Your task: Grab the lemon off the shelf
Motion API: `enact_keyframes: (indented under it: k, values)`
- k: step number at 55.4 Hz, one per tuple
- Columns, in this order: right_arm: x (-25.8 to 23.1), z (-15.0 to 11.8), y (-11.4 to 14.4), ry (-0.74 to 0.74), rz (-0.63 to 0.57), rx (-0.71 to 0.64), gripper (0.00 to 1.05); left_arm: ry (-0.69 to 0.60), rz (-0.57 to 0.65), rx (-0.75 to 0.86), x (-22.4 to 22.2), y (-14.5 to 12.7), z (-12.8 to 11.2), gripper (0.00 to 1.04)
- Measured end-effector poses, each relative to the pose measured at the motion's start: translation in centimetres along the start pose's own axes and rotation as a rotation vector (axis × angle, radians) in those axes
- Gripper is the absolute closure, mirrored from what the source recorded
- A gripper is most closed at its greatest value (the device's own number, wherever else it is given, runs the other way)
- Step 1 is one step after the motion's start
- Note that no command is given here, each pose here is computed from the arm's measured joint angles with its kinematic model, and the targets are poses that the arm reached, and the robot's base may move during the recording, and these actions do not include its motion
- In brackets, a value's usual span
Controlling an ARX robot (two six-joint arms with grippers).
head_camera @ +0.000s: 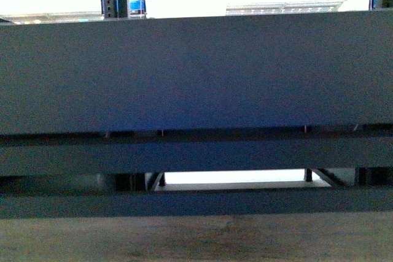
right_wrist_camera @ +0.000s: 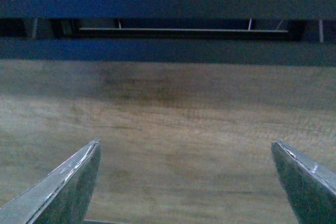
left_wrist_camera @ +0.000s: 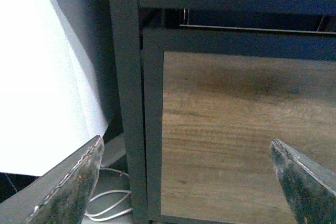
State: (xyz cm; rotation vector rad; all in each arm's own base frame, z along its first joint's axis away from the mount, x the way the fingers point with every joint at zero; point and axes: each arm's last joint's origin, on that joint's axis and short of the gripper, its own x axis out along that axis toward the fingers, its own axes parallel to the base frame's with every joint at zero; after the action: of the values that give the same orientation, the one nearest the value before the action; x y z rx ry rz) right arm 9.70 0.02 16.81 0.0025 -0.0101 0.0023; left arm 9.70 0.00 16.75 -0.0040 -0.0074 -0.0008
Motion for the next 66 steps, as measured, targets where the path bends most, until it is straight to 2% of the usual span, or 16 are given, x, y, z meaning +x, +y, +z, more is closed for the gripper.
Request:
enact_keyframes:
  k: [66]
  values:
    - [0.00, 0.00, 0.00, 0.000, 0.000, 0.001, 0.07, 0.000, 0.000, 0.000, 0.00, 0.00, 0.00, 0.08]
